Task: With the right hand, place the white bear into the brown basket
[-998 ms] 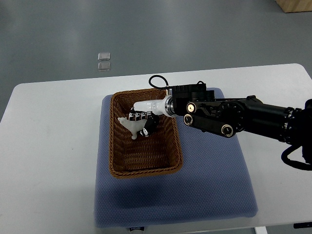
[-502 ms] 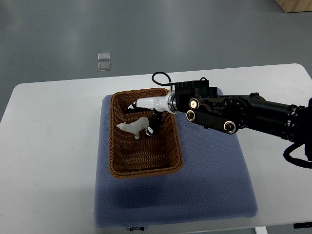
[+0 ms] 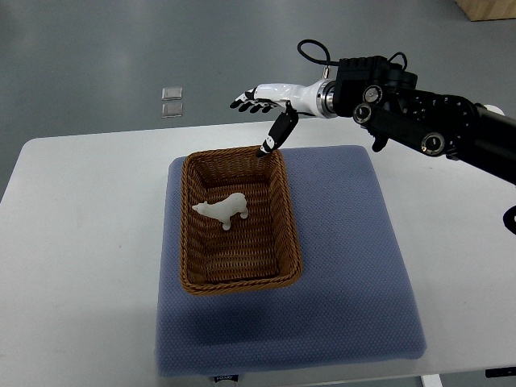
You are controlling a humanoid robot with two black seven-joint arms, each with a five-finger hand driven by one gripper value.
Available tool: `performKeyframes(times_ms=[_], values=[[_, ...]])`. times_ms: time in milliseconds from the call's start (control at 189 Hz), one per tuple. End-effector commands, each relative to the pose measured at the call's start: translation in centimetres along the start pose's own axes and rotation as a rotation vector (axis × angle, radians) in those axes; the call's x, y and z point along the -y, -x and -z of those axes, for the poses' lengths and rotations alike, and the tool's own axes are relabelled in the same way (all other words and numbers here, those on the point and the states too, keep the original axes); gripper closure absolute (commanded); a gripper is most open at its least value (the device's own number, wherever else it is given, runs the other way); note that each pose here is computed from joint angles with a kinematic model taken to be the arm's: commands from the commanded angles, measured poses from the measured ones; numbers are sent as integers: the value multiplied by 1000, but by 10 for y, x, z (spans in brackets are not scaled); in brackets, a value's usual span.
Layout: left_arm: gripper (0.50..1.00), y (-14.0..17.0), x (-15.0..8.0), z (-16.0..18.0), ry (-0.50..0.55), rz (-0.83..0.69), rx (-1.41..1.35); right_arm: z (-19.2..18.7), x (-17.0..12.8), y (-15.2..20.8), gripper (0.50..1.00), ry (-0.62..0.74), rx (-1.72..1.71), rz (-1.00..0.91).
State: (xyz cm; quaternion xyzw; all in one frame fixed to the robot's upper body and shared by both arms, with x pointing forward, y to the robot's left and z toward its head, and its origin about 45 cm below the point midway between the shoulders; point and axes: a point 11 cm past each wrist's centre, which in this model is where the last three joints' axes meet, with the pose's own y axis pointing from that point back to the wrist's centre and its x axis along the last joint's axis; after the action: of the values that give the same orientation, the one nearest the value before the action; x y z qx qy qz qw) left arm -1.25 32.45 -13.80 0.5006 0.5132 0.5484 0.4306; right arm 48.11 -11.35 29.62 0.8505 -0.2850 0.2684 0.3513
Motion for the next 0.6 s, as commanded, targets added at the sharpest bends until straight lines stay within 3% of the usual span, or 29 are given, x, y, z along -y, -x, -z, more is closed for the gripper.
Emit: performKeyframes(times_ms=[0, 211, 597], values=[[500, 0, 0, 0, 0, 1, 3, -20, -11, -10, 591, -19, 123, -59], [500, 0, 0, 0, 0, 1, 0, -65, -28, -12, 589, -88, 448, -196], [500, 0, 0, 1, -2, -1, 1, -149, -60, 4, 576, -372, 1320, -475]])
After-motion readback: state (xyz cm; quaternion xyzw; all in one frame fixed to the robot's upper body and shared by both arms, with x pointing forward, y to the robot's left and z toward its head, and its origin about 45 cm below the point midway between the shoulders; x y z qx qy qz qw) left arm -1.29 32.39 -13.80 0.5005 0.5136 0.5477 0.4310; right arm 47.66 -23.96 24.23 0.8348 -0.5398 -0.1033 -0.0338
